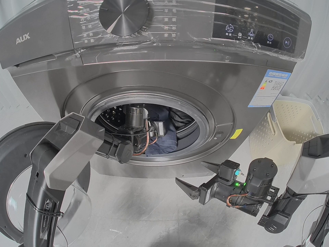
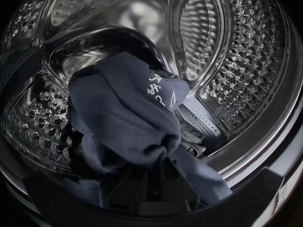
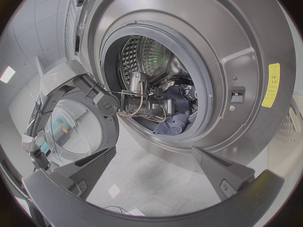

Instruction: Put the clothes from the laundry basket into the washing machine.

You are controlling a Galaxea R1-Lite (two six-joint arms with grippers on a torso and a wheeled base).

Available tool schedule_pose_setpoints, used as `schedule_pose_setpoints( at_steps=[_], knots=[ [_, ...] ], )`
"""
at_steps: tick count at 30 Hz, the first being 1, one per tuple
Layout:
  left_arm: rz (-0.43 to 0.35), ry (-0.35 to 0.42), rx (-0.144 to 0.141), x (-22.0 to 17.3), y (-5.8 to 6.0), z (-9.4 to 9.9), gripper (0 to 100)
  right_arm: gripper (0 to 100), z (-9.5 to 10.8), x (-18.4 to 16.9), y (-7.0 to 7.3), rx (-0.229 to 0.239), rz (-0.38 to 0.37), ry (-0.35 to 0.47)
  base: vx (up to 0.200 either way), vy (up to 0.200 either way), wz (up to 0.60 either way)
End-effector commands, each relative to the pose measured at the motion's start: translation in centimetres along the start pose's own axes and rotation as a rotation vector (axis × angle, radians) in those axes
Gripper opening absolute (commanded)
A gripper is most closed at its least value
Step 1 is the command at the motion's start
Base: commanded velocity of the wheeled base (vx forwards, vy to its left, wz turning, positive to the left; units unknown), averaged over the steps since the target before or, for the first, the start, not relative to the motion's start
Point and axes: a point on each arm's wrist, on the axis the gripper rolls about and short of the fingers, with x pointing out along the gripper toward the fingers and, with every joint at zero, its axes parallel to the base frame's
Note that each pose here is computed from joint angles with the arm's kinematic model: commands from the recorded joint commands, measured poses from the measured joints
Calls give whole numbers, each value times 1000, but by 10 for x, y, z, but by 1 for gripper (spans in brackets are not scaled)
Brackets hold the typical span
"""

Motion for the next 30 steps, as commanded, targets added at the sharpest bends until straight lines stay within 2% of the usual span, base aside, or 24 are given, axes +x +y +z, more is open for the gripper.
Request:
schedule_pose_setpoints(
  at_steps=[1,3,4,6,7,8,9,11,18,23,24,27,30],
  knots=[
    [-8,-39,-12,9,-1,4,0,100,2,1,0,0,1,-9,0,0,0],
    [-2,-82,-21,13,-2,13,0,100,2,1,1,0,3,-8,0,0,0],
    [14,-169,-42,20,1,33,0,100,2,1,1,0,3,-8,0,0,0],
    [29,-215,-63,22,4,44,0,100,2,1,1,0,3,-8,0,0,0],
    [40,-277,-100,24,6,59,0,100,2,1,1,0,3,-10,0,0,0],
    [55,-286,-120,27,8,58,0,100,2,1,1,0,3,-10,0,0,0],
    [69,-289,-126,27,13,58,0,100,2,1,1,0,3,-10,0,0,0],
    [77,-306,-135,26,18,63,0,100,2,1,1,0,3,-10,0,0,0],
    [74,-389,-151,23,21,71,0,100,2,1,1,0,3,-8,0,0,0],
    [69,-389,-149,25,18,69,0,100,1,1,1,0,3,-7,0,0,0],
    [67,-387,-149,25,17,67,100,100,1,1,1,0,3,-7,0,0,0],
    [51,-385,-150,23,8,68,100,100,1,1,1,1,3,-5,0,0,0],
    [40,-328,-134,19,-4,56,100,100,1,0,1,1,2,-4,0,0,0]
  ],
)
